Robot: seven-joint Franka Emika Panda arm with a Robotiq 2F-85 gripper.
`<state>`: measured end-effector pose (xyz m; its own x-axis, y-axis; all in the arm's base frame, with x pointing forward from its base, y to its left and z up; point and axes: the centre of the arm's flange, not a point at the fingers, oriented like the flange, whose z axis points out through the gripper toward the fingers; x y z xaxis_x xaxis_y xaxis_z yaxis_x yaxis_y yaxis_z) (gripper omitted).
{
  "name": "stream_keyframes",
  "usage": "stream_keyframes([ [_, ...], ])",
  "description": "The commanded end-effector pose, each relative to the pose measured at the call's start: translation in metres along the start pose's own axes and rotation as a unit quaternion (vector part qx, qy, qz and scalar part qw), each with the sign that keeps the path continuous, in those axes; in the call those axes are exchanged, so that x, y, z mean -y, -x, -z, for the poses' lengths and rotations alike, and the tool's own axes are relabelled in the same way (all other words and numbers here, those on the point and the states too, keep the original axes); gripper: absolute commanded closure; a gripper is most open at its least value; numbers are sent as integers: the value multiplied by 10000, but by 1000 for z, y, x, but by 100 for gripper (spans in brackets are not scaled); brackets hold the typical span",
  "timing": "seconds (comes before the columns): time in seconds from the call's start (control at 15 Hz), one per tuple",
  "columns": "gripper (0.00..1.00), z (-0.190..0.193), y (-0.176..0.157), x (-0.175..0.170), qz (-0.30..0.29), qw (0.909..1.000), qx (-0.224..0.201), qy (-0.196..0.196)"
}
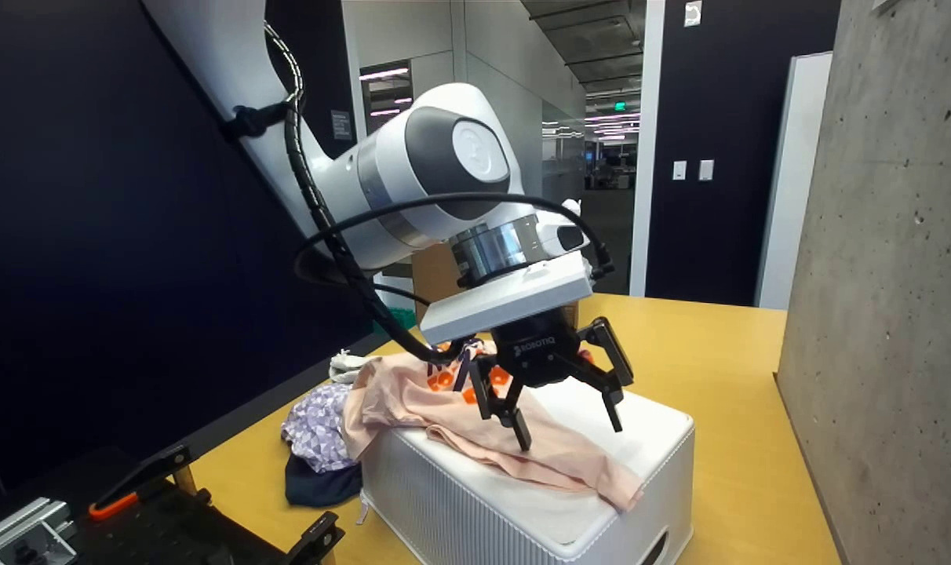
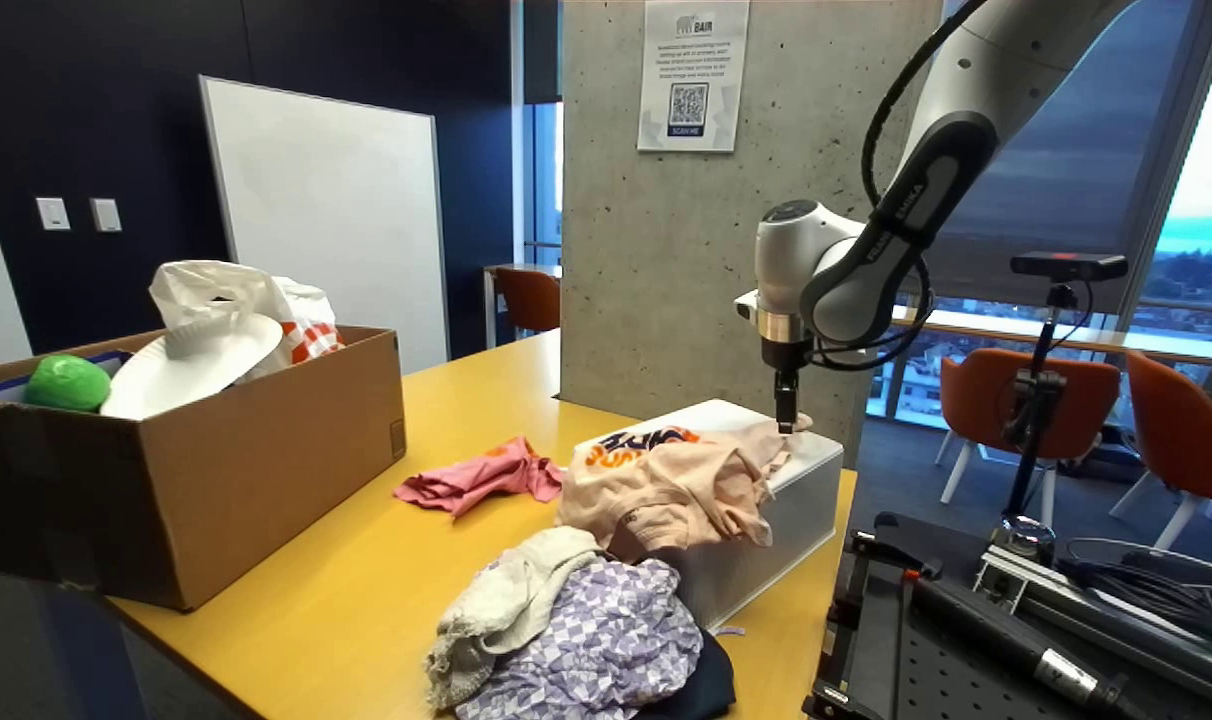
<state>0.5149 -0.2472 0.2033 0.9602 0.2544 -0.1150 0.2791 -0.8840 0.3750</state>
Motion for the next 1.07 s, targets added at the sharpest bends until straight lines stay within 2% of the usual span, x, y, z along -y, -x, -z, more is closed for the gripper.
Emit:
stream_keyframes([
  [0.0, 0, -6, -7, 23, 95, 9998, 182, 84],
  [0.27, 0, 1, 8, 35, -10, 9995, 245, 205],
  [0.67, 0, -3, 26, 31, -280, 9981, 413, 355],
  [1.0, 0, -12, 15, 24, -503, 9969, 449, 397],
])
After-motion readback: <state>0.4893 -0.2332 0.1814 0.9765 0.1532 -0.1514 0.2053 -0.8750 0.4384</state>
